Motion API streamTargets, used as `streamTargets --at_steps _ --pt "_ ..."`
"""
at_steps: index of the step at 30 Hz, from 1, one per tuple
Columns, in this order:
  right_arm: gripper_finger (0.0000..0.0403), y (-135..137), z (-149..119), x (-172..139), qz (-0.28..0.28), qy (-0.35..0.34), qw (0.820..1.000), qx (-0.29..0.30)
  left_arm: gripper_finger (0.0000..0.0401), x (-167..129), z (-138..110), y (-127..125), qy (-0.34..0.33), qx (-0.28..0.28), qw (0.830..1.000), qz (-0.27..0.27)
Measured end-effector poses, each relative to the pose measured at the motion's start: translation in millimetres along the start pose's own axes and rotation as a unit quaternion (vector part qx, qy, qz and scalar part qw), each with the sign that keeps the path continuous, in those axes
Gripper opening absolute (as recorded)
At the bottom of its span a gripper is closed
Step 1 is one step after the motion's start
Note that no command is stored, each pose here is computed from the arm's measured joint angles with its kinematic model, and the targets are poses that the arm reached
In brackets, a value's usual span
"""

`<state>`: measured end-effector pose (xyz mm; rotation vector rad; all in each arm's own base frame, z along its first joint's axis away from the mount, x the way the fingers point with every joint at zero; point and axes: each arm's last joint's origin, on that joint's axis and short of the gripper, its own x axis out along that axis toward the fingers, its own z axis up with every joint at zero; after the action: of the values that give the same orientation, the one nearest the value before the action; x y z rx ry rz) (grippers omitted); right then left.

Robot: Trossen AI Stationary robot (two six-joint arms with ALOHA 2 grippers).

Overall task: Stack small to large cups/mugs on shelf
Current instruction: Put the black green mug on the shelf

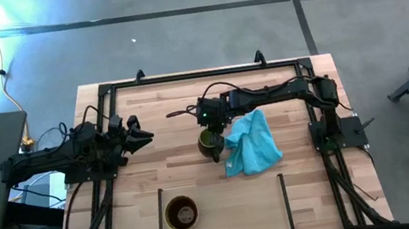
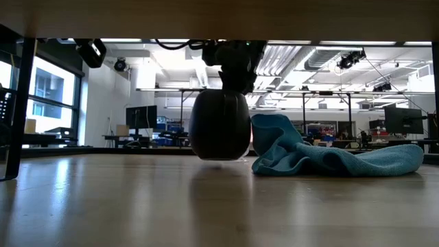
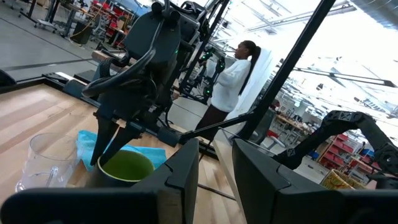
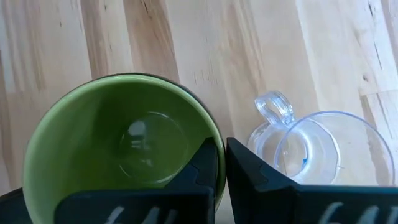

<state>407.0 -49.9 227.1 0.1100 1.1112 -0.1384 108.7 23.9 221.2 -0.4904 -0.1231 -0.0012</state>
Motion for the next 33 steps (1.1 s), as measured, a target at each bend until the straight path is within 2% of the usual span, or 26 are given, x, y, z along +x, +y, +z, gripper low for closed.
streamTargets --at_steps 17,27,33 --pt "0.0000 -1 -3 0 -0.028 0.012 0.998 0.047 0.0085 0 0 0 0.000 0.001 1.000 0.000" --pt "0.0000 8 -4 0 -0.030 0.015 0.998 0.054 0.0085 0 0 0 0.000 0.001 1.000 0.000" --pt "0.0000 8 -1 -10 -0.030 0.030 0.997 0.064 0.0085 0 0 0 0.000 0.001 1.000 0.000"
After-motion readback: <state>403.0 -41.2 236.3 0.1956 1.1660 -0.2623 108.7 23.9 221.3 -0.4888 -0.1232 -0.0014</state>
